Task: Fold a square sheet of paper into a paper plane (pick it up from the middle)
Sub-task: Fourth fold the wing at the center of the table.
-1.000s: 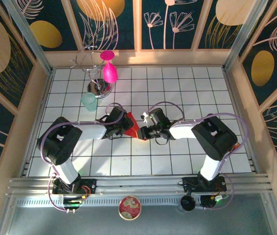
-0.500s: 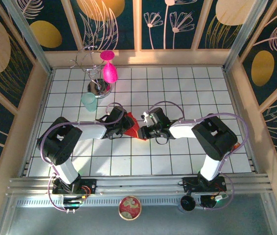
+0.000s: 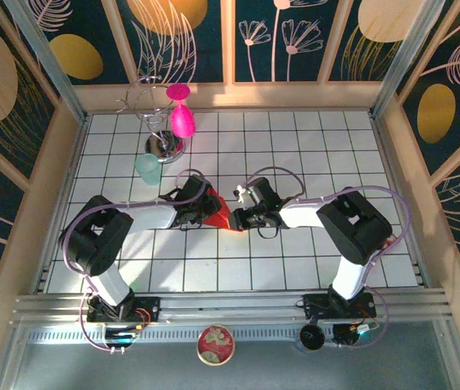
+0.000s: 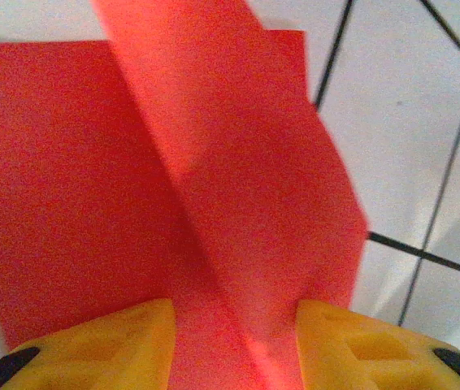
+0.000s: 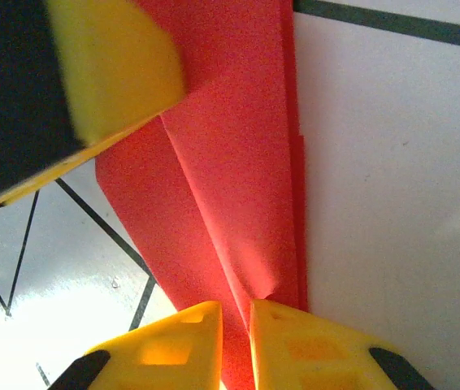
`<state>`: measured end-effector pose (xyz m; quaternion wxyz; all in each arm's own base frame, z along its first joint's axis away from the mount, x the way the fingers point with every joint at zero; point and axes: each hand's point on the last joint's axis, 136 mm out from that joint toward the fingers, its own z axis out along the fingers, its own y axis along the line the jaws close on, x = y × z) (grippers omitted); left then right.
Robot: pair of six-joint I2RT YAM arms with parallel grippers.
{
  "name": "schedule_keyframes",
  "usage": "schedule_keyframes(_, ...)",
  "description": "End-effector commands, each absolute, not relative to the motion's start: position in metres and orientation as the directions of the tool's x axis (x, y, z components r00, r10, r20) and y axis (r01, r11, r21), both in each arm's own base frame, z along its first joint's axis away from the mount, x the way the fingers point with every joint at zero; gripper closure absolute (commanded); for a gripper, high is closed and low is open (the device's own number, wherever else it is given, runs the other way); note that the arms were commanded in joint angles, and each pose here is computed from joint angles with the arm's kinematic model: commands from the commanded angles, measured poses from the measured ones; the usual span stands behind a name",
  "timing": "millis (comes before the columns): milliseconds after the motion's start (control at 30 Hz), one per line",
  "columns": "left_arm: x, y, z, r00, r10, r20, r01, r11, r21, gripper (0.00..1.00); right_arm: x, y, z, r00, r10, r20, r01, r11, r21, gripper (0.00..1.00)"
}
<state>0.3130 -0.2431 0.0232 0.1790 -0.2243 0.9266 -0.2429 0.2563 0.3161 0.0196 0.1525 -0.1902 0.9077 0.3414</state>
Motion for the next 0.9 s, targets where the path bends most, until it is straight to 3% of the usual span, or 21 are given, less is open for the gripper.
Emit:
schedule_keyframes(0, 0.309, -0.225, 0.043, -0.831, -0.485, -0.271, -0.329, 0.823, -0.464, 0.56, 0.246, 0.29, -0.016, -0.917, -0.266, -0.299, -0.385, 0.787, 0.482, 0.84)
schedule_keyframes(167, 0.32, -0.238, 0.082, -0.818, -0.474, -0.325, -0.238, 0.794, -0.559, 0.57, 0.243, 0.288, -0.022, -0.925, -0.27, -0.265, -0.37, 0.797, 0.478, 0.86)
schedule_keyframes(333, 0.322, -0.261, 0.099, -0.831, -0.439, -0.341, -0.11, 0.731, -0.674, 0.65, 0.243, 0.288, -0.023, -0.929, -0.269, -0.254, -0.362, 0.801, 0.477, 0.87)
schedule_keyframes(600, 0.32, -0.282, 0.079, -0.872, -0.406, -0.273, -0.093, 0.686, -0.722, 0.81, 0.243, 0.289, -0.025, -0.932, -0.269, -0.241, -0.356, 0.803, 0.478, 0.9)
schedule_keyframes(867, 0.314, -0.281, 0.046, -0.89, -0.398, -0.221, -0.145, 0.708, -0.691, 0.84, 0.241, 0.286, -0.028, -0.936, -0.271, -0.226, -0.348, 0.813, 0.467, 0.91)
